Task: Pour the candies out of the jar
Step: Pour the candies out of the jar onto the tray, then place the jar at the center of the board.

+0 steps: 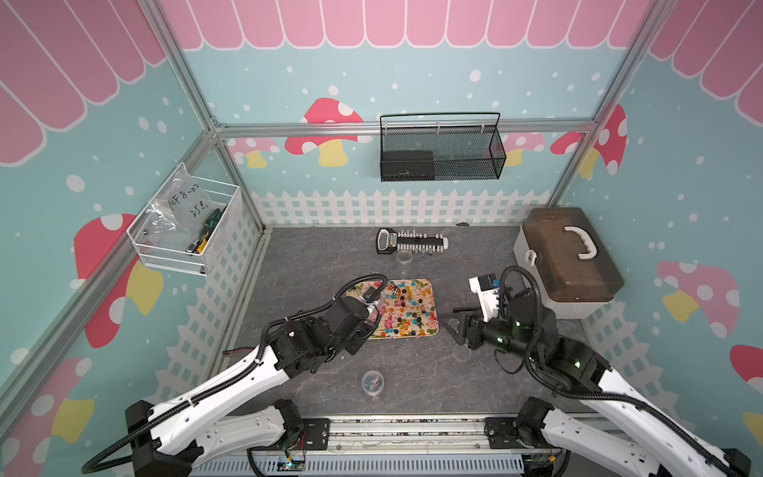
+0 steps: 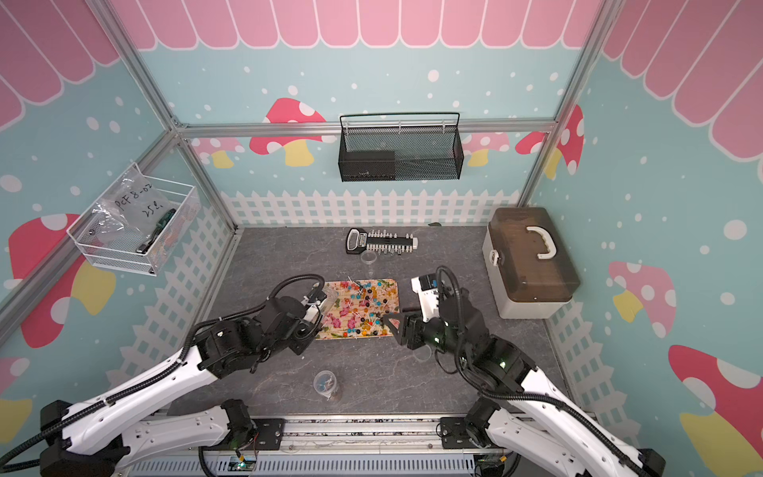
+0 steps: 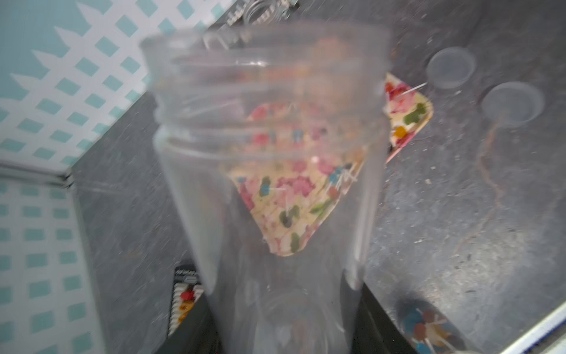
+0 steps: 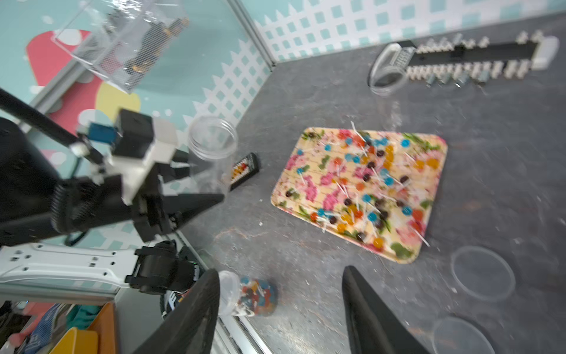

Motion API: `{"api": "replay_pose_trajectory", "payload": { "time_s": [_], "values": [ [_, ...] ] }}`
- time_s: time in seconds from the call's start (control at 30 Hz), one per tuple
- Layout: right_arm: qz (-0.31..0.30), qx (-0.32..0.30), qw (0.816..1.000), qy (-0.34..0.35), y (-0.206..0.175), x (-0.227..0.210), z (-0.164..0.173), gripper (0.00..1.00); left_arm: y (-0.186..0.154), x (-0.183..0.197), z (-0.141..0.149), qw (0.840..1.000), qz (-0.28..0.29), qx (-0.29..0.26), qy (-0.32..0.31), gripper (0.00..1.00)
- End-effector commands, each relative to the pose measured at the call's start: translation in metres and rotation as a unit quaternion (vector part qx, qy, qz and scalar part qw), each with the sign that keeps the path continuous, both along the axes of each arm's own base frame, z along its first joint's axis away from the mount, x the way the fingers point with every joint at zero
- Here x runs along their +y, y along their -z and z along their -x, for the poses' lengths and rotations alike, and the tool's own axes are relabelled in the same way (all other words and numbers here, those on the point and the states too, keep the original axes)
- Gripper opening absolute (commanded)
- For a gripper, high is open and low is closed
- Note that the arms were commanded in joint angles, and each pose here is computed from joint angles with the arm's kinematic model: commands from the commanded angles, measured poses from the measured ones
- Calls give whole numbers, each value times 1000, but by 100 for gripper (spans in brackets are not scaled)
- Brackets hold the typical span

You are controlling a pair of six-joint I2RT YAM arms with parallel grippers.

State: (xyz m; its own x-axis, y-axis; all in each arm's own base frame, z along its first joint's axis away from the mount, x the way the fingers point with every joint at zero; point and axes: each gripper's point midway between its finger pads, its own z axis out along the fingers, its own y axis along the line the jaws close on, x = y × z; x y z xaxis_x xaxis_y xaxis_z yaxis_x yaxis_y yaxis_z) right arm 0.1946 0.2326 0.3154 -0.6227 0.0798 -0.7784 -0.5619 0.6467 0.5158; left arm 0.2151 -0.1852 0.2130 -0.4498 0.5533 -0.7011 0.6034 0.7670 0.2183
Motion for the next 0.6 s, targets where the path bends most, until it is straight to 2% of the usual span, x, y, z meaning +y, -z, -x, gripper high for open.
{"api": "replay_pose_trajectory", "payload": {
  "time_s": [0.0, 0.07, 0.17, 0.37, 0.57],
  "values": [
    [8, -37, 996, -83, -42, 28, 3, 61, -16, -39, 11, 990, 116, -21, 82, 47],
    [42, -24, 992, -121, -46, 44, -1, 59, -24, -48, 19, 981, 149, -34, 115, 48],
    [70, 2, 984, -163, -43, 62, -4, 55, -31, -50, 21, 976, 168, -54, 129, 48],
    [88, 43, 976, -196, -23, 80, -6, 41, -30, -48, 25, 974, 154, -70, 149, 48],
    [111, 69, 967, -218, -8, 87, -5, 35, -26, -49, 25, 974, 138, -76, 162, 48]
  ]
}}
